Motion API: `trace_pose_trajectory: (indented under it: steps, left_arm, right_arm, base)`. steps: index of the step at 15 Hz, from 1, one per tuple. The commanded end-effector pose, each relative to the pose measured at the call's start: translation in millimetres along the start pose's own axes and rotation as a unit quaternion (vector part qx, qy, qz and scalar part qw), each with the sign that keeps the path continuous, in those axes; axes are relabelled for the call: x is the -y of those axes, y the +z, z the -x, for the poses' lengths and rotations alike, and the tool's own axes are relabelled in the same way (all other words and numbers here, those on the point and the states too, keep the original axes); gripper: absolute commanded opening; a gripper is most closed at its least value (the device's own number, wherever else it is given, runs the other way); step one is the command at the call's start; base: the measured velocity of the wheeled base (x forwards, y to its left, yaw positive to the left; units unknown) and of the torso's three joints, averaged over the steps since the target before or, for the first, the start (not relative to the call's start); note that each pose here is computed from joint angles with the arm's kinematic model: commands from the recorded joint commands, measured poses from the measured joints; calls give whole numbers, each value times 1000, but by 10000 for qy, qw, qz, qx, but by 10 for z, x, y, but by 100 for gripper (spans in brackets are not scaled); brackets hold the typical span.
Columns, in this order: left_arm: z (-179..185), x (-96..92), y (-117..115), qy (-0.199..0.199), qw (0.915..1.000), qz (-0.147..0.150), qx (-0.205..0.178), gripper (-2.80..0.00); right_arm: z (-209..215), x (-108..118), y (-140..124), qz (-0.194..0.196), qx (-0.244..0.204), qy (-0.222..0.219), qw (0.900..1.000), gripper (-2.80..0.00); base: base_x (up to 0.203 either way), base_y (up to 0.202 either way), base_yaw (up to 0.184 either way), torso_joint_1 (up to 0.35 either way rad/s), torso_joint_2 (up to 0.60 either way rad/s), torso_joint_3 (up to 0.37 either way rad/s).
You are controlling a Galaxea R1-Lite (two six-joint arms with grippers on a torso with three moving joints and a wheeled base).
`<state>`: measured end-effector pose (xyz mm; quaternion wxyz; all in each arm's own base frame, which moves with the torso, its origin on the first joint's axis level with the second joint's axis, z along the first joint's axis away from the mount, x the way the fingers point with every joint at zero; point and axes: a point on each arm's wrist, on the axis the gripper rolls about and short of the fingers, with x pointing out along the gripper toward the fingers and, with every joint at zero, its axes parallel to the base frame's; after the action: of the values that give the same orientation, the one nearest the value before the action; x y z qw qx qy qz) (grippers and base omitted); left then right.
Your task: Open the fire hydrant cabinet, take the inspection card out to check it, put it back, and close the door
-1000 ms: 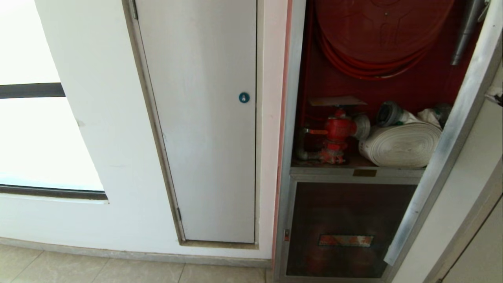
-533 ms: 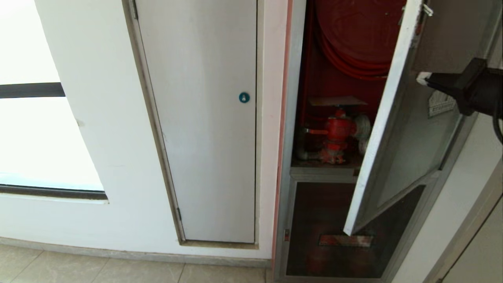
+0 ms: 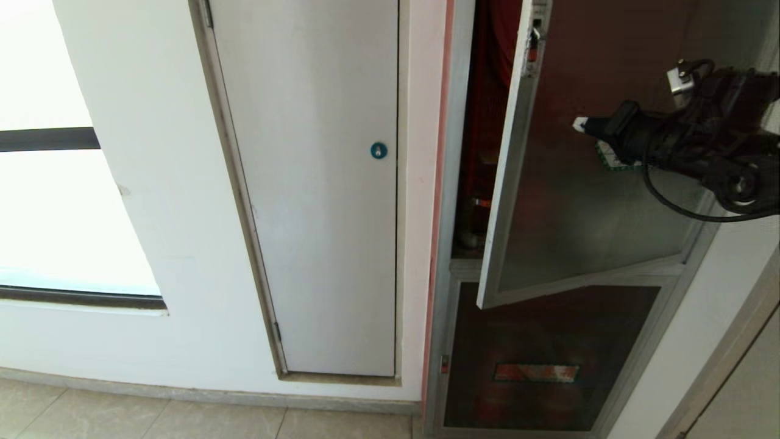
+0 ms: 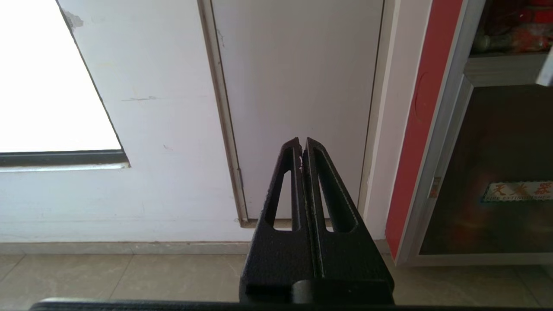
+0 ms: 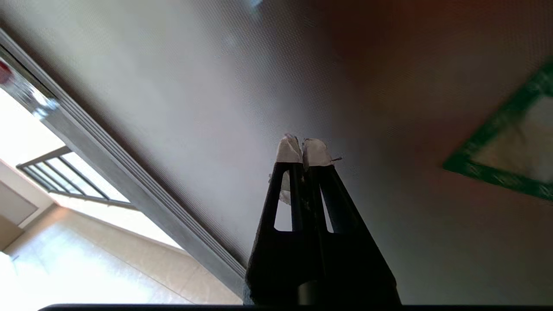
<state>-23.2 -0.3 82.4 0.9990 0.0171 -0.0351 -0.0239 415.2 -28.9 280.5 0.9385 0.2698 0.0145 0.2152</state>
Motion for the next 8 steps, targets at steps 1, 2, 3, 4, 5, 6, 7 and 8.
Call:
trace_pose_trajectory:
  steps: [1,2,3,4,5,6,7,8]
  left_arm:
    - [-17,2,-77,-5,9999,4,-140,-280]
    - [-17,2,-77,-5,9999,4,-140,-280]
    - [-17,2,-77,-5,9999,4,-140,-280]
    - [-17,2,-77,-5,9999,4,-140,-280]
    - [-17,2,-77,-5,9999,4,-140,-280]
    - [-17,2,-77,-5,9999,4,-140,-280]
    - [-17,2,-77,-5,9999,4,-140,-280]
    - [-17,2,-77,-5,9999,4,-140,-280]
  right_arm:
    - [-258,302,-223,-140,-183,-105,9997,-280]
    - [-281,333,-247,-152,-200,-119,9996,-280]
    - [-297,354,-262,-151,-205,-135,9996,-280]
    - [-288,344,-253,-140,-185,-154,9996,-280]
    - [-263,316,-236,-136,-176,-156,9996,-280]
    - [-190,236,-191,-121,-153,-142,9997,-280]
    - [-77,130,-148,-111,-145,-137,9997,-280]
    - [60,10,-115,-93,-147,-132,9998,-280]
  base:
    - [0,0,0,0,0,0]
    - [0,0,0,0,0,0]
    - [0,0,0,0,0,0]
    - [0,0,0,0,0,0]
    - [0,0,0,0,0,0]
    - [0,0,0,0,0,0]
    - [0,0,0,0,0,0]
    - [0,0,0,0,0,0]
